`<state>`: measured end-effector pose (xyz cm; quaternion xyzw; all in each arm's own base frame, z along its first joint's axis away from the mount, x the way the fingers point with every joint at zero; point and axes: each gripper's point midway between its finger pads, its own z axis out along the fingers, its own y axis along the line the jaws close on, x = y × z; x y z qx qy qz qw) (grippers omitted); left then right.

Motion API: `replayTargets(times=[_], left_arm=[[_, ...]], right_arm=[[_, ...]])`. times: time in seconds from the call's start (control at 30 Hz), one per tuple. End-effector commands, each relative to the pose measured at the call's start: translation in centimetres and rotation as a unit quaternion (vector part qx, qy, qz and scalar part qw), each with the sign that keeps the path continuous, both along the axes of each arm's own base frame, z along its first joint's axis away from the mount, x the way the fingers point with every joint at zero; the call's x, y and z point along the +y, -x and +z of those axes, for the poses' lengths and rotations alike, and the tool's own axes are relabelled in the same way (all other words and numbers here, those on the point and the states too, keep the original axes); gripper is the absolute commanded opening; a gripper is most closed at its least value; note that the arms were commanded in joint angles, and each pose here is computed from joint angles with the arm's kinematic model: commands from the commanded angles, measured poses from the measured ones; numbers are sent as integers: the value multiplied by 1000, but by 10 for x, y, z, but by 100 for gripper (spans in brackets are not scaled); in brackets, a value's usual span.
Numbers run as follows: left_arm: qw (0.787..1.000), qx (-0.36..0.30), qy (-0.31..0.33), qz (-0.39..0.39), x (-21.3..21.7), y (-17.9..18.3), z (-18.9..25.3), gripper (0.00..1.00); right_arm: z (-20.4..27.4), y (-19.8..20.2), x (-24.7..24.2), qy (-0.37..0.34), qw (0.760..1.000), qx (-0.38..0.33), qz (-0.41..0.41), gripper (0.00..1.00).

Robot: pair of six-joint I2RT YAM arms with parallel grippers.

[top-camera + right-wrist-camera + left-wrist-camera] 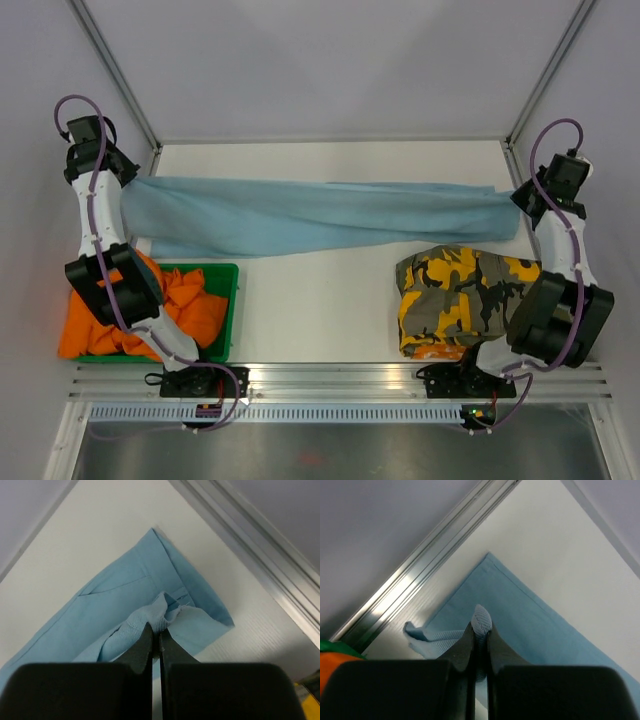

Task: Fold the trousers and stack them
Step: Fold the trousers

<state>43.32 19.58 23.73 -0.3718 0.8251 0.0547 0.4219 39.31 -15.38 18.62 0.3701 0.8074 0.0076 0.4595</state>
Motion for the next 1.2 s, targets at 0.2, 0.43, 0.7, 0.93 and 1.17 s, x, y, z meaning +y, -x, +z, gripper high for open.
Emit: replayTargets(times=[0.2, 0.43, 0.7, 0.93, 1.17], left_arm=[[995, 31, -32, 88, 58, -14, -42, 2], [994, 56, -11, 93, 59, -23, -80, 2], [991, 90, -17, 101, 66, -21, -111, 2], [991, 91, -21, 97, 69, -31, -119, 2], [991, 88, -19, 96, 65, -36, -124, 2]], right_arm=[[-30, -78, -70, 25, 999, -21, -23, 0], [-57, -110, -61, -6, 999, -36, 31, 0], [-114, -111, -67, -20, 999, 20, 24, 0], [-130, -121, -71, -27, 999, 32, 22, 0], [-106, -126, -65, -20, 999, 11, 34, 0]])
